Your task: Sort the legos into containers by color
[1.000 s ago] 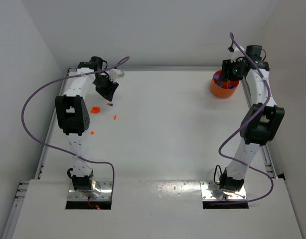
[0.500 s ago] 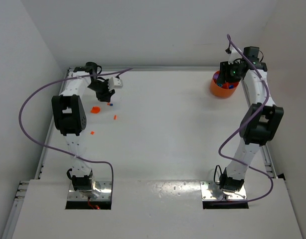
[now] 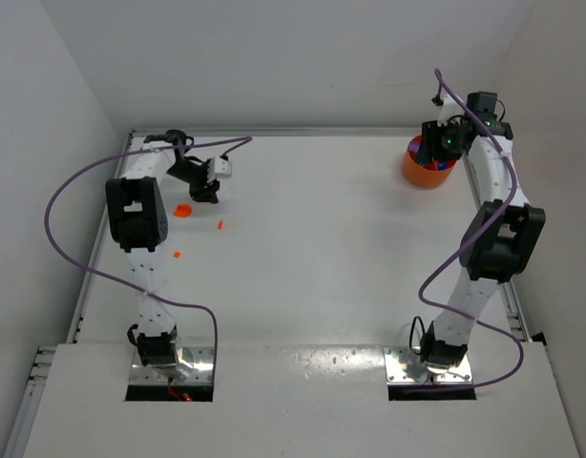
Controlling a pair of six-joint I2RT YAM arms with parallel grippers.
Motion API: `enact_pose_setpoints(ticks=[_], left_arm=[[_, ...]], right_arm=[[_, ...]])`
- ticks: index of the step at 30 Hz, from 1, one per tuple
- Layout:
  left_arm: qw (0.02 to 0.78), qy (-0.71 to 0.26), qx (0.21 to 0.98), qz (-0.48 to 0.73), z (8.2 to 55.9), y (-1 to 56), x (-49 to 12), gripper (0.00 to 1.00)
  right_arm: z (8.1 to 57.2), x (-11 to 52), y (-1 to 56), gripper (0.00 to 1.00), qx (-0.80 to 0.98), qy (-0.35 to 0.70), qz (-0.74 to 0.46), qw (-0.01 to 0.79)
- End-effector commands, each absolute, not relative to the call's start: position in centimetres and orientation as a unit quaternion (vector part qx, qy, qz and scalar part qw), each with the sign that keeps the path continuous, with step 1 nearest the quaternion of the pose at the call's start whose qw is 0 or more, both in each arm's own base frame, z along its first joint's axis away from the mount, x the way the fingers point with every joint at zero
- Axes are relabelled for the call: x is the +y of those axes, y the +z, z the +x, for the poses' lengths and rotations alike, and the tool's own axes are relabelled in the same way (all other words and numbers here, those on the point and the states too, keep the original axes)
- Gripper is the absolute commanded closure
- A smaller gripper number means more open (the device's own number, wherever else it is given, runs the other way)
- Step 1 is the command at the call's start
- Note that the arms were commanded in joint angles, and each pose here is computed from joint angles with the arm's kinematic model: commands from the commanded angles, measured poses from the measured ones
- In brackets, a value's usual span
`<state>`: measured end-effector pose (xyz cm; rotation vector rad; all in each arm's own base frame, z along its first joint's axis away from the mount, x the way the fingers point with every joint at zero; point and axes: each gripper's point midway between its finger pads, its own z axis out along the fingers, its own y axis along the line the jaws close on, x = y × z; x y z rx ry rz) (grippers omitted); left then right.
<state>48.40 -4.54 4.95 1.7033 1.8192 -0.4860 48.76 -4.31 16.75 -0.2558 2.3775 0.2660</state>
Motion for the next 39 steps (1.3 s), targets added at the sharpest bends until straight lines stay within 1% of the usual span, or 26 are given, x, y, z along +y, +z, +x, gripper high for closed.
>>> enact_pose_setpoints(ticks=[1,2,4,7,23,27,31,39], left_arm=[[0.318,-0.219,0.646,0.659,48.0,5.4,-4.8,0.5],[0.318,-0.219,0.646,0.659,48.3,5.6,-4.8,0.53],[0.326,-0.228,0.647,0.65,48.3,5.7,-4.6,0.57],[0.332,-0.231,0.653,0.64,48.9,5.4,-4.3,0.58],[0.317,-0.221,0.663,0.641,49.2,3.1,-3.2,0.59],[0.312,-0.213,0.669,0.64,49.4,2.5,-2.9,0.64],[0.314,-0.204,0.673,0.638,49.9,2.5,-2.6,0.64],[0.304,-0.203,0.675,0.641,49.5,1.6,-2.4,0.64]], right_arm=[[48.5,-4.1,19.6,0.49,0.908,0.091,-0.115,0.391],[48.5,-4.2,19.5,0.49,0.909,0.087,-0.113,0.391],[48.2,-4.2,19.6,0.49,0.909,0.087,-0.113,0.391],[48.0,-4.3,19.6,0.48,0.91,0.083,-0.112,0.39],[48.1,-4.0,19.4,0.48,0.911,0.081,-0.114,0.389],[48.1,-4.2,19.3,0.48,0.911,0.077,-0.113,0.388],[48.1,-4.2,19.3,0.48,0.911,0.077,-0.113,0.388],[48.1,-4.2,19.3,0.48,0.911,0.077,-0.113,0.388]])
